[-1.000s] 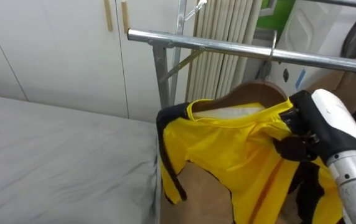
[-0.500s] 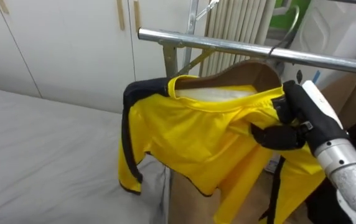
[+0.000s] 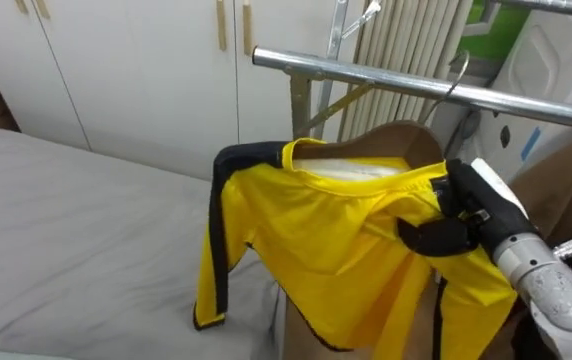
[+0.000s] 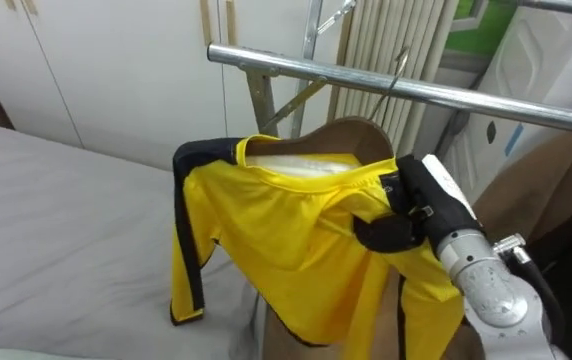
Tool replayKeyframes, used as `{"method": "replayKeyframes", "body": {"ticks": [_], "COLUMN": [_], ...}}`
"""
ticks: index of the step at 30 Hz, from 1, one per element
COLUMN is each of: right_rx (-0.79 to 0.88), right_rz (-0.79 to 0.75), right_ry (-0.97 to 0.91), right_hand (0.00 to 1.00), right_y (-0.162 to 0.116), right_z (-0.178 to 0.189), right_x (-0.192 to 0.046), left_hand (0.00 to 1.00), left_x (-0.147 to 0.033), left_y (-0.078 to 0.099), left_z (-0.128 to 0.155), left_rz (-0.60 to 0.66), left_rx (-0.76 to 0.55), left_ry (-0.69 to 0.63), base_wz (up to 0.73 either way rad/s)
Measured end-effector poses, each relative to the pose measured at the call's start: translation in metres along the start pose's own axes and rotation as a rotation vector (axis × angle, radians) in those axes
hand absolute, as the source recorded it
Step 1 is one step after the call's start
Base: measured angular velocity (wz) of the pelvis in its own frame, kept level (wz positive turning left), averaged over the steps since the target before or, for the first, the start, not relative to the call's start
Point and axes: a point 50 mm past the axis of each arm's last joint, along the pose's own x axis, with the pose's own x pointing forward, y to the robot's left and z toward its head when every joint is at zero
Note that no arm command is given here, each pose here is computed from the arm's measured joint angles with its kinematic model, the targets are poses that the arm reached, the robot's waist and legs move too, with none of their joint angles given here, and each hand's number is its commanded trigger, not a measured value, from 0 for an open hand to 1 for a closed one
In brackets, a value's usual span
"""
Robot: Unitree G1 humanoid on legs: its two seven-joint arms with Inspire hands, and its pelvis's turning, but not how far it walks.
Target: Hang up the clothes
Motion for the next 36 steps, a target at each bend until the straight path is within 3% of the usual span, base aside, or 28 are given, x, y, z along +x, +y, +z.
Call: {"method": "replayKeyframes", "body": {"ticks": [18, 36], "right_rx": [0.203, 0.209], "right_rz": [0.058, 0.026], "right_ry": [0.217, 0.289], "right_hand": [1.00, 1.00], "right_y": [0.011, 0.008], "right_z": [-0.052, -0.082], "right_x": [0.007, 0.005], "left_hand": [0.00, 0.00], "left_x": [0.000, 0.000], "left_y": [0.007, 0.004], "left_z": [0.006, 0.003], "left_rz": [-0.002, -0.017], "left_rx": [0.042, 0.051], "left_ry": [-0.035, -0.012], "base_wz": [0.08, 0.05]}}
